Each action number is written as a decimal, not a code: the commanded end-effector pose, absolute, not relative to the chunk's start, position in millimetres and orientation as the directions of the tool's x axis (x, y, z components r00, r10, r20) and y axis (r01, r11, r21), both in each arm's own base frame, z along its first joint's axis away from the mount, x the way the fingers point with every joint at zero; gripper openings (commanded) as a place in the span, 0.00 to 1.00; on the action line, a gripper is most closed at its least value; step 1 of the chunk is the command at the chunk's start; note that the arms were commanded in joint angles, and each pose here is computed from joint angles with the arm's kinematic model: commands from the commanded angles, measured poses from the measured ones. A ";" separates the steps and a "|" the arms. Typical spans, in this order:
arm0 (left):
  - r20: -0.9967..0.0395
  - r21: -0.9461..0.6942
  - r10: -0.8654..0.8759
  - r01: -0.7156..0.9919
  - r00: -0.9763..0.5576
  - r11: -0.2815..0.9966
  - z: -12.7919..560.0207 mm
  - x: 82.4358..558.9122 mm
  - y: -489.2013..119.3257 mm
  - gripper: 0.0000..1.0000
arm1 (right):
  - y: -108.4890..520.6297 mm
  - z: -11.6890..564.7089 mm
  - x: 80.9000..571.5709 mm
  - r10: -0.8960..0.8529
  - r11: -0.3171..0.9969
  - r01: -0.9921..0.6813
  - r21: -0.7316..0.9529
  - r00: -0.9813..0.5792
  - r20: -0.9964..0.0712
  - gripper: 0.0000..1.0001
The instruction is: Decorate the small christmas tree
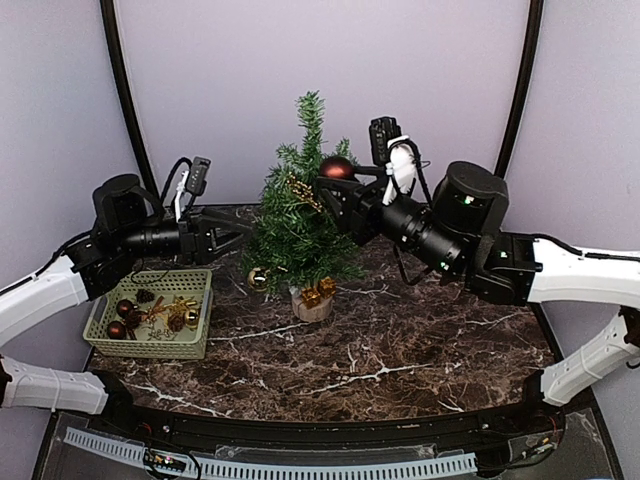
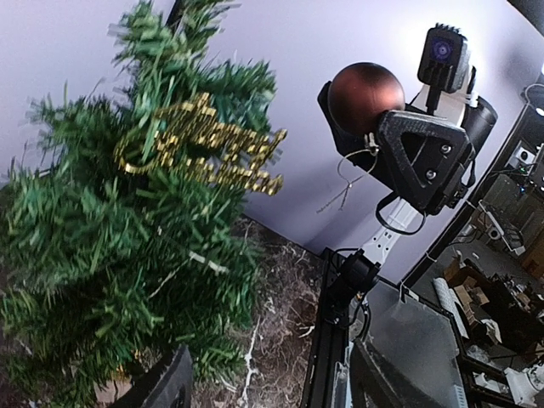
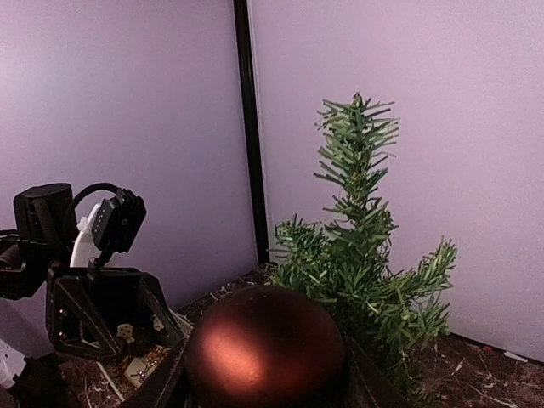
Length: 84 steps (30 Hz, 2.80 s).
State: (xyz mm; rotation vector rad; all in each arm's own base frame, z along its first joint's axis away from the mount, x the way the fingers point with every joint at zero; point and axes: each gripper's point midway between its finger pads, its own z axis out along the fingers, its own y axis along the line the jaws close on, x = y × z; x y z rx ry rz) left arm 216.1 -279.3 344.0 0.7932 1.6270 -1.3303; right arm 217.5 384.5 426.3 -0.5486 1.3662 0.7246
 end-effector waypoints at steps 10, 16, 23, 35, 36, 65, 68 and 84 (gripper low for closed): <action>-0.805 -0.587 -0.108 0.757 -0.583 0.289 297.4 214.5 -272.9 0.62 | 408.0 379.4 180.3 0.180 0.498 -0.848 0.182 -0.105 -0.978 0.41; -0.788 -0.606 -0.092 0.738 -0.609 0.297 284.4 209.7 -270.8 0.61 | 427.5 354.7 172.0 0.141 0.478 -0.857 0.191 -0.139 -0.980 0.40; -0.781 -0.613 -0.064 0.744 -0.621 0.267 277.8 195.2 -279.0 0.59 | 445.2 322.1 167.8 0.119 0.458 -0.863 0.213 -0.178 -0.977 0.40; -0.753 -0.645 -0.038 0.725 -0.657 0.241 261.6 180.8 -301.2 0.55 | 450.1 287.0 186.4 0.103 0.555 -0.807 0.201 -0.174 -0.979 0.38; -0.754 -0.644 -0.041 0.726 -0.656 0.242 262.4 181.3 -302.1 0.55 | 448.7 284.5 188.4 0.102 0.567 -0.799 0.201 -0.175 -0.979 0.38; -0.773 -0.614 -0.034 0.734 -0.633 0.291 256.3 191.6 -327.8 0.40 | 416.8 252.2 216.5 0.126 0.740 -0.633 0.228 -0.201 -0.971 0.38; -0.780 -0.604 -0.029 0.740 -0.625 0.295 257.2 191.6 -332.0 0.39 | 414.9 253.9 217.0 0.141 0.742 -0.628 0.237 -0.200 -0.970 0.38; -0.800 -0.531 0.018 0.721 -0.600 0.445 232.1 203.3 -339.4 0.41 | 414.5 251.8 218.2 0.155 0.744 -0.621 0.247 -0.199 -0.968 0.38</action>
